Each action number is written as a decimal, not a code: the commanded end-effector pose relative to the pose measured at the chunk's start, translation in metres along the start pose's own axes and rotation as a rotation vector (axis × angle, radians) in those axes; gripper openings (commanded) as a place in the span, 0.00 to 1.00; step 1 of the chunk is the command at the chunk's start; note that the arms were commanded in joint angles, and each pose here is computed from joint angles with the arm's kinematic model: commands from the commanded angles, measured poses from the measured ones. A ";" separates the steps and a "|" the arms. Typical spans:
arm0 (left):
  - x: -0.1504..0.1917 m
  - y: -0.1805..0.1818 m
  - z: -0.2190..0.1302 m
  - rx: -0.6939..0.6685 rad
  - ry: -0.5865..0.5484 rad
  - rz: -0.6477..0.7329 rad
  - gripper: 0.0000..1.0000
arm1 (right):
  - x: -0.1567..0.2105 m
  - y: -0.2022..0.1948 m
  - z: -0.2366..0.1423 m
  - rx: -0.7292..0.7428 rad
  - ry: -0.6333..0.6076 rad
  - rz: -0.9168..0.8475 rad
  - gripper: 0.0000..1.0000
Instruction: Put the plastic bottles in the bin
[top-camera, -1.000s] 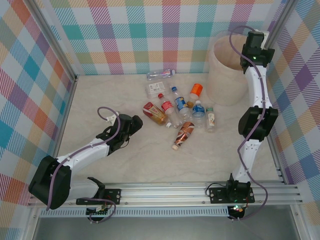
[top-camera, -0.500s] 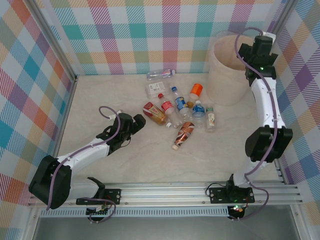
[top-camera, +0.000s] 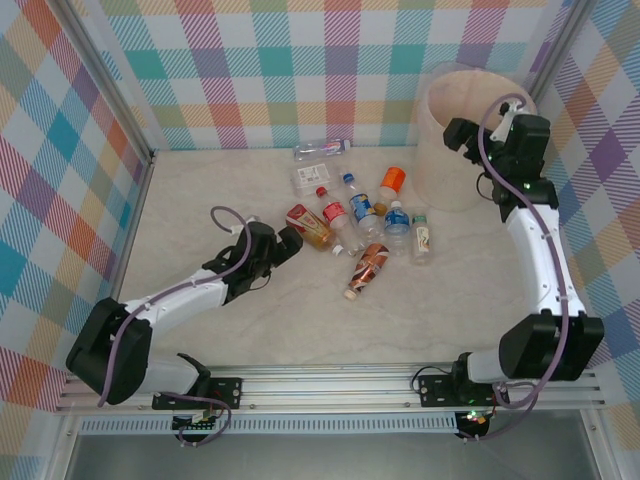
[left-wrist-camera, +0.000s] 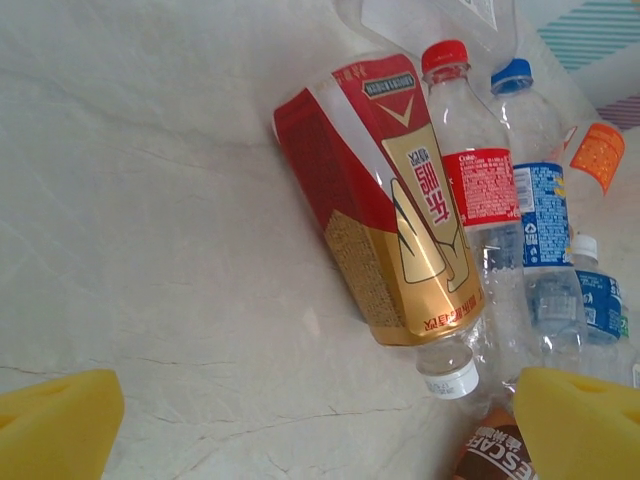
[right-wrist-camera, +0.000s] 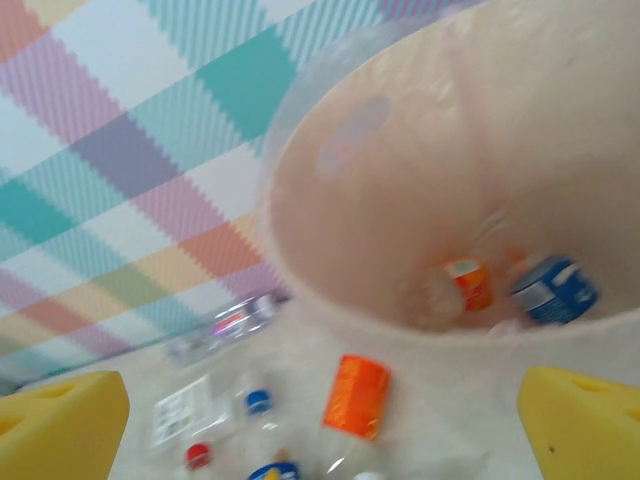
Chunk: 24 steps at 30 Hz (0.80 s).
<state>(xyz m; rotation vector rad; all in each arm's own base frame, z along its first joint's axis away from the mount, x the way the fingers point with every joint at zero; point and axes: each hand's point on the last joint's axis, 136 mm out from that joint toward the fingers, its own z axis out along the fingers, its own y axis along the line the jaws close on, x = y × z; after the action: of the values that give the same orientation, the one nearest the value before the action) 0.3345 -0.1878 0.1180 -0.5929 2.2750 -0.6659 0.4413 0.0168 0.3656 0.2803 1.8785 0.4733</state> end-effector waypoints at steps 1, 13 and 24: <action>0.005 -0.014 0.007 0.011 0.031 0.008 1.00 | 0.015 0.031 -0.016 -0.167 0.034 0.076 1.00; 0.031 -0.037 0.044 -0.072 0.131 0.016 1.00 | 0.103 0.053 -0.031 -0.344 0.254 0.241 1.00; 0.037 -0.044 0.079 -0.239 0.163 0.057 1.00 | 0.124 0.047 -0.033 -0.317 0.303 0.235 1.00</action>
<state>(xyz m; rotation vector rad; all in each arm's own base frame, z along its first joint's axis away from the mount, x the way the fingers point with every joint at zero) 0.3835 -0.2732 0.0869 -0.5775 2.4779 -0.5792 0.3710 0.1000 0.2797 0.2714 2.0650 1.0003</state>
